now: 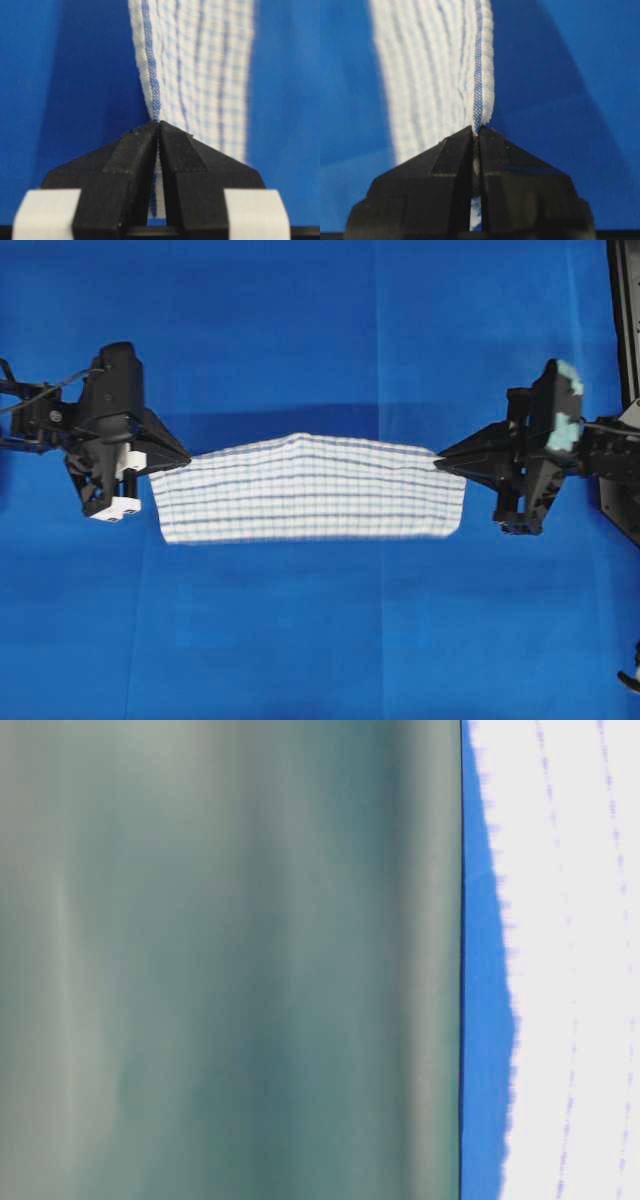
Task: Fold the blue towel.
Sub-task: 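Grasp both ends of the folded strip and lift it, then rotate the held strip to vertical, right gripper moving to the far side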
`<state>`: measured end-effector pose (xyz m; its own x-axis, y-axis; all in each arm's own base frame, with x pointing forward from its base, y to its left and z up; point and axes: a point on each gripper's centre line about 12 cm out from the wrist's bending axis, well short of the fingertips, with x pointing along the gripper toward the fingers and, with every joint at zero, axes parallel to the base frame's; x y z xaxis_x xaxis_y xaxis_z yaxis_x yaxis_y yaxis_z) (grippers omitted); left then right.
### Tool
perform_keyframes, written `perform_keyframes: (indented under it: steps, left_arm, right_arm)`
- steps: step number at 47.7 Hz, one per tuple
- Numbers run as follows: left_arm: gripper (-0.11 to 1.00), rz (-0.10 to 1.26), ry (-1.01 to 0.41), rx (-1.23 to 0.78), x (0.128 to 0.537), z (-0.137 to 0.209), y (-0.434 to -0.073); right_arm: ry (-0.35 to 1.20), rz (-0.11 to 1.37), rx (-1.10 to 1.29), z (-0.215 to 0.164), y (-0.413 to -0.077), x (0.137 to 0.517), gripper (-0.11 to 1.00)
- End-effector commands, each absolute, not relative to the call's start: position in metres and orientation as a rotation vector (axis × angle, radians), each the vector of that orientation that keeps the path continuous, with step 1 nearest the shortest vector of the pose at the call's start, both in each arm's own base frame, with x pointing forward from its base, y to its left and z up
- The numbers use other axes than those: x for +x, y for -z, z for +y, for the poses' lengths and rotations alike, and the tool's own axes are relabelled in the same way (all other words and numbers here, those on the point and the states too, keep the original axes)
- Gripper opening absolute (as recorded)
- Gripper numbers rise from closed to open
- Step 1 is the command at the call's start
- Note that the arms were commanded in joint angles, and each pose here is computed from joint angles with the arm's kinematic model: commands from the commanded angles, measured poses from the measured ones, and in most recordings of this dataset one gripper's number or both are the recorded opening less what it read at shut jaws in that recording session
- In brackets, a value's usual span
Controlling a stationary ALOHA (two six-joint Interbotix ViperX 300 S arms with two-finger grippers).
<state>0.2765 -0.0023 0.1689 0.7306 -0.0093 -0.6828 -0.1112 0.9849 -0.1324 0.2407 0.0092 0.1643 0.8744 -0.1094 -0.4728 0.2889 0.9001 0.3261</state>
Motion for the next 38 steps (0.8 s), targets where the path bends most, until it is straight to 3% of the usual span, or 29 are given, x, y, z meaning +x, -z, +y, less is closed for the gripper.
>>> perform_keyframes:
  steps: [1, 20, 38]
  left_arm:
    - [0.02, 0.701, -0.041, -0.169, 0.279, -0.006, -0.185]
    - [0.02, 0.565, 0.024, -0.301, 0.303, -0.038, -0.206]
    - [0.02, 0.455, 0.085, -0.342, 0.358, -0.064, -0.227]
  right_arm:
    - [0.199, 0.412, 0.413, 0.007, -0.182, 0.243, -0.05]
    - [0.211, 0.376, 0.428, -0.002, -0.200, 0.251, -0.05]
    - [0.370, 0.332, 0.349, -0.055, -0.219, 0.287, -0.05]
